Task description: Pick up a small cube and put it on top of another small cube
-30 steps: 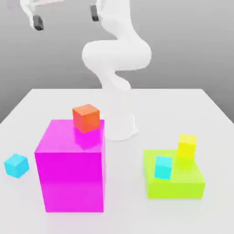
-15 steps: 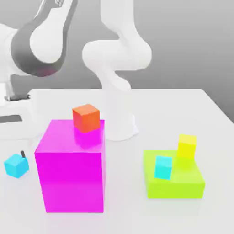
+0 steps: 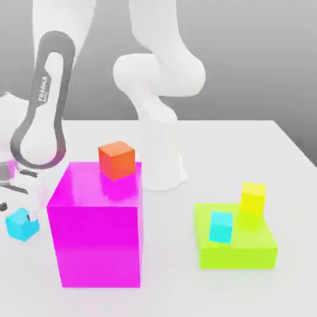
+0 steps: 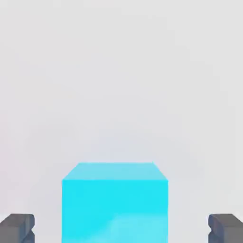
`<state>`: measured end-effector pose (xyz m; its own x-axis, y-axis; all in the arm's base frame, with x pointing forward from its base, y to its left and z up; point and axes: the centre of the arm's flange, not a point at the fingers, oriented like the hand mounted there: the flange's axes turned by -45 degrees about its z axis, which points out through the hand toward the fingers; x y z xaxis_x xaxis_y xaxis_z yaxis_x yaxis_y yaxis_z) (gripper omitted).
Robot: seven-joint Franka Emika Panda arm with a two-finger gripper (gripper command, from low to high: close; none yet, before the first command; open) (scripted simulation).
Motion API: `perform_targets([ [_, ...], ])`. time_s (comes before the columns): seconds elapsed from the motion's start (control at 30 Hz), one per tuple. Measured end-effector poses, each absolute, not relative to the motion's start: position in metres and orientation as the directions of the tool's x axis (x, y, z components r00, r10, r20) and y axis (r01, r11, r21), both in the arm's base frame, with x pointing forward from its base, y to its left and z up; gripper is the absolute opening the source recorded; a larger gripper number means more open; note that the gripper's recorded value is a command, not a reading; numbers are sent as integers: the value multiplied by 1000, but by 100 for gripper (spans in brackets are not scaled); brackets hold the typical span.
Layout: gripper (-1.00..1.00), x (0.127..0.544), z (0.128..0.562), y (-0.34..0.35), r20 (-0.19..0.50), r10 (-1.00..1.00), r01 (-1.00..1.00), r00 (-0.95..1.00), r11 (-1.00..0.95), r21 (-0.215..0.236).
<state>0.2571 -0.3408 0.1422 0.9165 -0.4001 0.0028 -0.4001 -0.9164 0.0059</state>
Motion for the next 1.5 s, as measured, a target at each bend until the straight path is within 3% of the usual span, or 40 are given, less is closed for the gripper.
perform_targets([
  [0.03, -100, 256, 135, -340, 1, -401, -401, 916, -916, 3],
  [0.27, -100, 256, 134, -340, 0, -401, -401, 916, -916, 1],
  [0.57, -100, 257, 193, -339, 1, -395, -395, 918, -918, 1],
  [0.77, -100, 329, 251, -323, 177, -39, -41, 983, -999, 6],
  [0.9, -100, 382, 295, -285, 280, 307, 298, 910, -952, 73],
  [1.03, -100, 416, 330, -234, 311, 618, 600, 722, -783, 164],
  [1.3, -100, 440, 350, -108, 208, 968, 948, 142, -193, 252],
  [1.5, -100, 425, 349, -11, 95, 928, 914, -361, 331, 235],
])
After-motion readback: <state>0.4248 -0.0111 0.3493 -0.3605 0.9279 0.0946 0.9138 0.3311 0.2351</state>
